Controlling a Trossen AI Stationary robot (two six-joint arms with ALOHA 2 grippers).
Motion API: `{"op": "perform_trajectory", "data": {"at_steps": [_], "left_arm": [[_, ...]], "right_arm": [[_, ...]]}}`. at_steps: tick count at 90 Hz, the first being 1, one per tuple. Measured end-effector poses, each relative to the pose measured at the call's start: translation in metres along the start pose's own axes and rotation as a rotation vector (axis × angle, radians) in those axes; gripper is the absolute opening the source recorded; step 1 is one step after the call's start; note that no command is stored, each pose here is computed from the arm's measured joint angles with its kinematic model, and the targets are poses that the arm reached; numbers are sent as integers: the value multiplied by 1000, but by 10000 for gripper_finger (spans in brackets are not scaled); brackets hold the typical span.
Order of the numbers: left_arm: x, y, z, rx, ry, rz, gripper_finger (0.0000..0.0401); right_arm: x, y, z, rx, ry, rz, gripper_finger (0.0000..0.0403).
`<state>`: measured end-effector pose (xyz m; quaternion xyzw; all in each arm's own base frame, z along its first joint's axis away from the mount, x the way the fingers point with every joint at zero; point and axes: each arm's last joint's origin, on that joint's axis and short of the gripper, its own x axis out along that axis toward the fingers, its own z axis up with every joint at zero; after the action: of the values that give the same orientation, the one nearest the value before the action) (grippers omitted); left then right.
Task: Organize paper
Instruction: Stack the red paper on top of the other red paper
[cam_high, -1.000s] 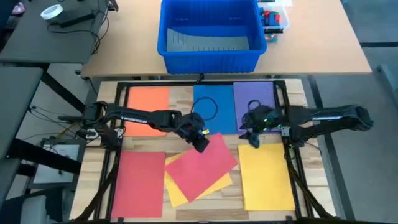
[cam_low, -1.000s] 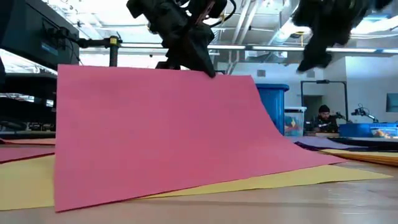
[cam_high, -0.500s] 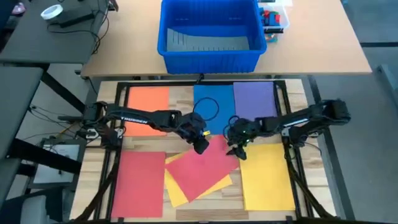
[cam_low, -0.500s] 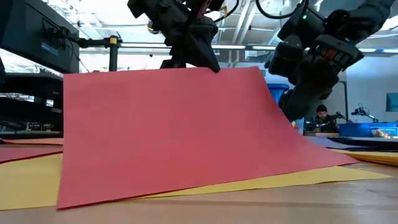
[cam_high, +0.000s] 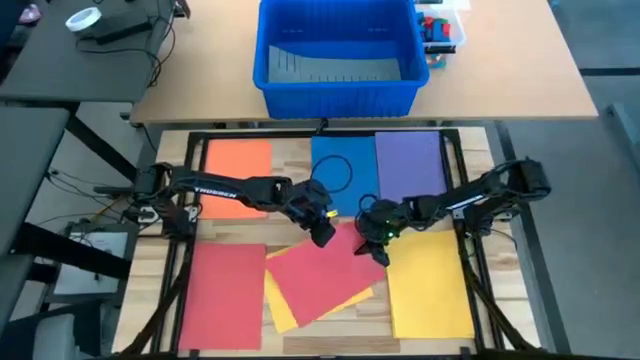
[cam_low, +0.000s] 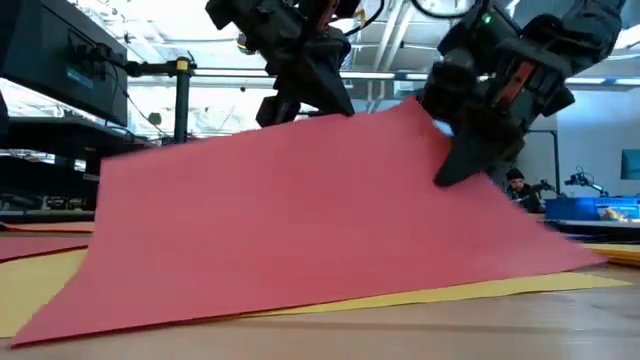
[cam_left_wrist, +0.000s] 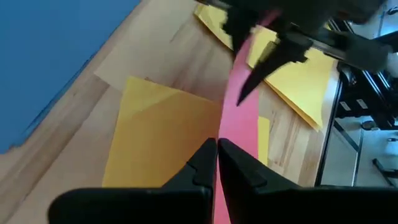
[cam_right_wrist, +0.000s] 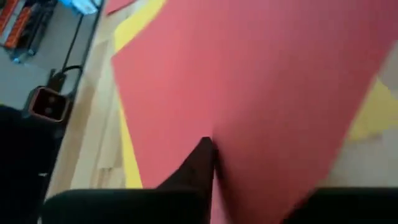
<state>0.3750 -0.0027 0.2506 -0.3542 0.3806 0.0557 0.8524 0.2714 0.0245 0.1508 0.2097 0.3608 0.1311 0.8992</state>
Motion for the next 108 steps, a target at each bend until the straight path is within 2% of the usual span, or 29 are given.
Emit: {"op": "perform_trajectory", "data": {"at_steps": [14,24,32,42,56,64,73,91,108], "left_arm": [[0,-1,-1,32,42,-45,7],[0,0,-3,97,74,-50,34],[-6,5,-6,97,121,-25,58],[-27,4,-4,89,176,29,73],[-61,-8,2,149,160,53,70],[-70,-12,4,162,135,41,69],[-72,-12,6,104,120,39,74],[-71,-20,13,132,55,-50,108],[-78,-23,15,158,67,-129,140]], "right_arm": [[-10,8,16,-71,34,-26,0],[-22,14,29,-126,72,-44,0],[-31,19,39,-158,92,-53,0],[-42,25,52,-171,102,-61,0],[-54,32,69,-220,112,-70,0],[-59,36,77,-272,122,-72,0],[-67,39,86,-296,127,-78,0],[-83,38,104,-289,117,-108,0],[-87,31,104,-257,134,-130,0]]}}
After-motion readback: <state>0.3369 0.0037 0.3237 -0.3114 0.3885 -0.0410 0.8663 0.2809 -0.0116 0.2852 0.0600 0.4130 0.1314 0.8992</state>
